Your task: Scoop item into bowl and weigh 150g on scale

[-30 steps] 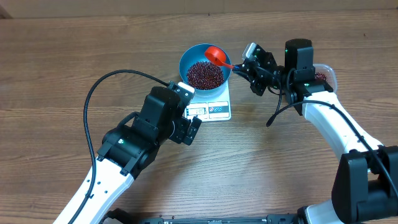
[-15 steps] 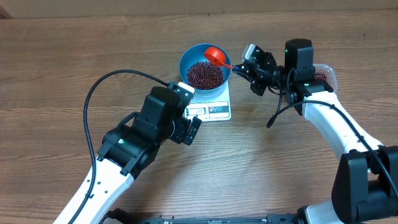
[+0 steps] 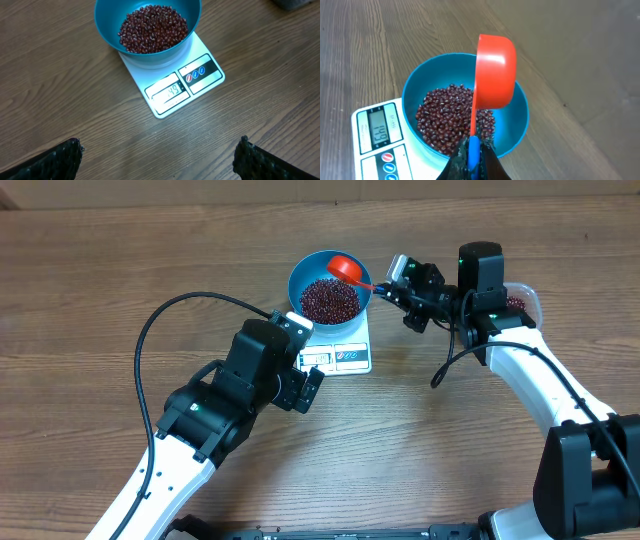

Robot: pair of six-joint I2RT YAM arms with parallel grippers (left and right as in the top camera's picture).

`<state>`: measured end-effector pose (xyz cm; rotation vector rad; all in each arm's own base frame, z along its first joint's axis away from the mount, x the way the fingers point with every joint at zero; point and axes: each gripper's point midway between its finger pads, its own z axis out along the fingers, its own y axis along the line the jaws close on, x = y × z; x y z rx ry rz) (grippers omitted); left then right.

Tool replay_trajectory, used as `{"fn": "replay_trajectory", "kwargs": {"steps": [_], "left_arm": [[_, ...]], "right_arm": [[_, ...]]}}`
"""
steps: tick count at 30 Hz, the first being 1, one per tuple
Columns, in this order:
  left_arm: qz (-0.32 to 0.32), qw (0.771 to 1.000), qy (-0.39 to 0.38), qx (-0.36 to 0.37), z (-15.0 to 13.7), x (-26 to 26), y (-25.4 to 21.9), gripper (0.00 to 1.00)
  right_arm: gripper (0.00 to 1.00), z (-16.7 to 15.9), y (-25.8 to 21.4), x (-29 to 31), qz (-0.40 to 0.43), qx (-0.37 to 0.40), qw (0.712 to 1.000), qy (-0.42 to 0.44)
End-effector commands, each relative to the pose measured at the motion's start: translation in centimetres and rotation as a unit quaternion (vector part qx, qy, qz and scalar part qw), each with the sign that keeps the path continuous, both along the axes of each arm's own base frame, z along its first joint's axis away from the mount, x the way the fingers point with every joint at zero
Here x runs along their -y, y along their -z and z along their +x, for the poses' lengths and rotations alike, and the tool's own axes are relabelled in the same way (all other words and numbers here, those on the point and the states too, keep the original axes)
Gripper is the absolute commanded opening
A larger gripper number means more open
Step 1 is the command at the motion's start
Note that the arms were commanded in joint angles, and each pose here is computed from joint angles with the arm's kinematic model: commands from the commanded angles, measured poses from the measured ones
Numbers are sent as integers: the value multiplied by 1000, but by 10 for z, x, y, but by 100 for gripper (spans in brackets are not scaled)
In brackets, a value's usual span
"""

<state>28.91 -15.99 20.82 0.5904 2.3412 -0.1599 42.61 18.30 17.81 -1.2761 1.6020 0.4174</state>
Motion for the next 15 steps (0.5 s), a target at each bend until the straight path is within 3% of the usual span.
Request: {"fn": "replay_trajectory", "kwargs": {"steps": [1, 15], "left_arm": [[2, 1000, -1, -3, -1, 1, 3, 100], [2, 1000, -1, -3, -1, 1, 3, 100]], "right_arm": [[4, -1, 2, -4, -13, 24, 999, -21], [4, 0, -9, -3, 8, 3, 1000, -2]]}}
